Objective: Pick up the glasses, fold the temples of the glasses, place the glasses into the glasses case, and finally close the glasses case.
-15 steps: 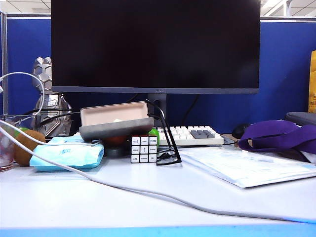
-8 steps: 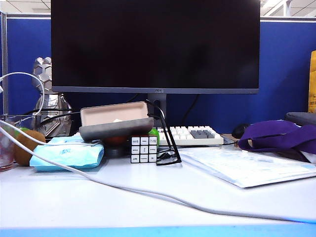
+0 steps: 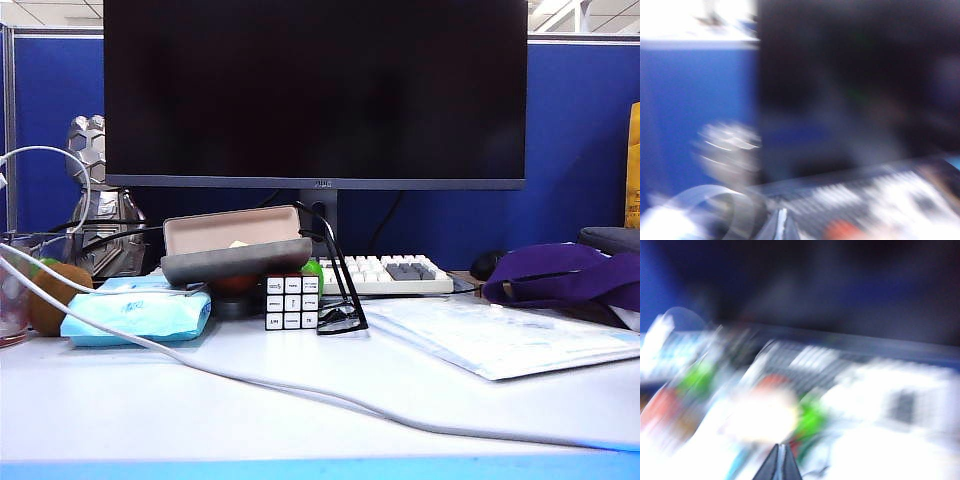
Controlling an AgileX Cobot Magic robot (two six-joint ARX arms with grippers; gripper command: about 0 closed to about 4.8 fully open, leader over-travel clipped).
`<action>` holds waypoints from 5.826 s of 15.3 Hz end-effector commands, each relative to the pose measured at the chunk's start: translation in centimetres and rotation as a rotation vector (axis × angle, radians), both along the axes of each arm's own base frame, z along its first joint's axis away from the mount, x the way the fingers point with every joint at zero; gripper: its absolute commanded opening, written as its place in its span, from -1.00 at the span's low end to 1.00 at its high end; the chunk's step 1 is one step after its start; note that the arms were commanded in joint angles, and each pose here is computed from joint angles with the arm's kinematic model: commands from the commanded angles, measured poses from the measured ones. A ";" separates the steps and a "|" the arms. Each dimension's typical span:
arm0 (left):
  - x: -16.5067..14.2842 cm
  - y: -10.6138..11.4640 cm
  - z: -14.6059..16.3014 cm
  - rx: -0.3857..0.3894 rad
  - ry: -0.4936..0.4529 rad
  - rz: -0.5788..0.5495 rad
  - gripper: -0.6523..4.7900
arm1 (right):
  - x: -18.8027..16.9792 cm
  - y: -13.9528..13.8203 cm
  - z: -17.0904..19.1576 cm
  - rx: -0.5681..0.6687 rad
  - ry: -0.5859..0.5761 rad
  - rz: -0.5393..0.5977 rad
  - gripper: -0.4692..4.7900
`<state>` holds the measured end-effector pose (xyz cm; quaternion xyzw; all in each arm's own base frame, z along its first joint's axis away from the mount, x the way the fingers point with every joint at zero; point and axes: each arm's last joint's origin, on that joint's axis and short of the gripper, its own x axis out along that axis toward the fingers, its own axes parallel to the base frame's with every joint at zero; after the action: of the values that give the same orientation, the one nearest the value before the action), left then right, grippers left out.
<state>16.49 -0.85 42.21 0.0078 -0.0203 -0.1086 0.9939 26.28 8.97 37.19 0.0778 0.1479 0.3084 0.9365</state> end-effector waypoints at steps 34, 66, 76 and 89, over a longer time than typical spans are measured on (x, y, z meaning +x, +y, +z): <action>1.3 -0.7 0.2 -0.094 0.113 -0.215 -0.78 | 0.1 10.9 -12.3 -0.605 0.361 0.490 -0.84; 1.2 -1.6 0.2 -0.090 0.124 -0.282 -0.78 | 5.3 10.3 -14.0 -0.452 1.184 -0.100 -0.31; 1.2 -1.6 0.0 -0.090 0.135 -0.281 -0.78 | 6.3 10.9 -16.1 -0.465 1.192 -0.106 -0.31; 1.3 -1.7 -0.1 -0.088 0.144 -0.278 -0.78 | 7.0 11.3 -17.4 -0.463 1.179 -0.110 -0.58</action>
<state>17.92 -2.49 41.86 -0.0476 0.0513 -0.2416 0.9678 33.30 20.24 19.46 0.0378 0.7022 0.1219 0.7005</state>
